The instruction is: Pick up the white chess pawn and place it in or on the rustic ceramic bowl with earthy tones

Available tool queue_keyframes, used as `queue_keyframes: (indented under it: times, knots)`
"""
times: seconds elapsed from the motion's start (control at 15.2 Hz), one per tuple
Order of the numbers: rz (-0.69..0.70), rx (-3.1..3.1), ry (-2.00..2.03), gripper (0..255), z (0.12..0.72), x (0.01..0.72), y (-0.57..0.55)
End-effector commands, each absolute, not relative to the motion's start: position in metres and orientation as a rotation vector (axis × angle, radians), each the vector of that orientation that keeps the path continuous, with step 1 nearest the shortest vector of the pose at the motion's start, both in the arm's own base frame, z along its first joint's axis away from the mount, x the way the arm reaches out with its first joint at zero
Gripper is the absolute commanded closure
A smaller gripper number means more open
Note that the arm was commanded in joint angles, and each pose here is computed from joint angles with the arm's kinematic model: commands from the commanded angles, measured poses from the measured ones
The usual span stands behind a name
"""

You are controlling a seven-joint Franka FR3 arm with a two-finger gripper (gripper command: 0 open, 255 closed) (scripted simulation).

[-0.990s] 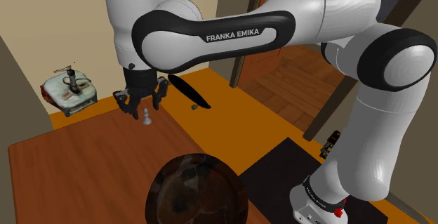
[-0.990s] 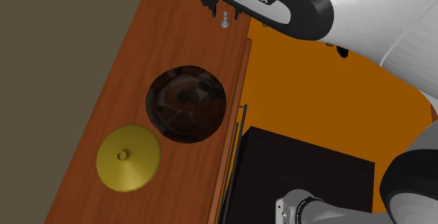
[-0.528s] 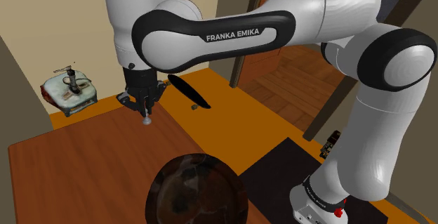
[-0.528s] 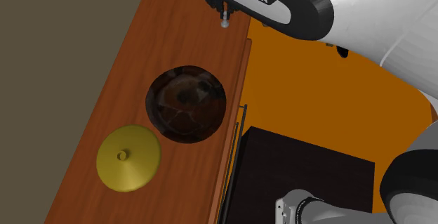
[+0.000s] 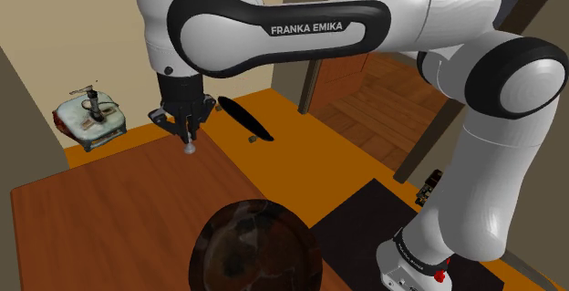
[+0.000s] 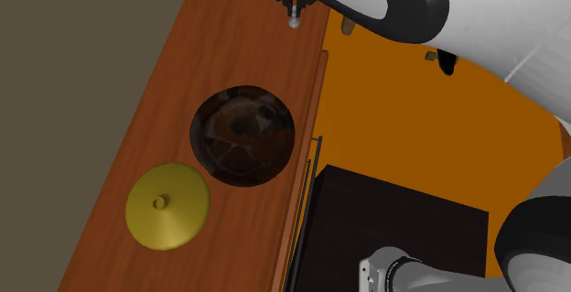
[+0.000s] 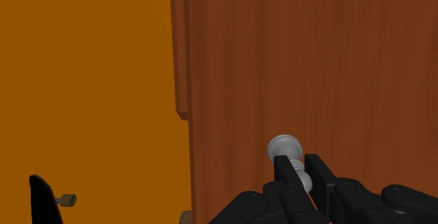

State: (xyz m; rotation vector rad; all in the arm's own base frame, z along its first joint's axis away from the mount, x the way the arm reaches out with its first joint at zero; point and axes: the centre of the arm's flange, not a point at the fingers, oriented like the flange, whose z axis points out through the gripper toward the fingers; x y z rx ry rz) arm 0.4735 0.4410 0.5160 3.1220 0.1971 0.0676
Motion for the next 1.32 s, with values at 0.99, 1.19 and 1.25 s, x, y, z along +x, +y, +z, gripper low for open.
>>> queue_keyframes:
  times: [0.99,1.19,1.25]
  knots:
    - [0.067,3.122,0.197,255,0.606,0.473,0.441]
    - [0.067,3.122,0.197,255,0.622,0.473,0.441]
    - [0.067,3.122,0.197,255,0.627,0.473,0.441]
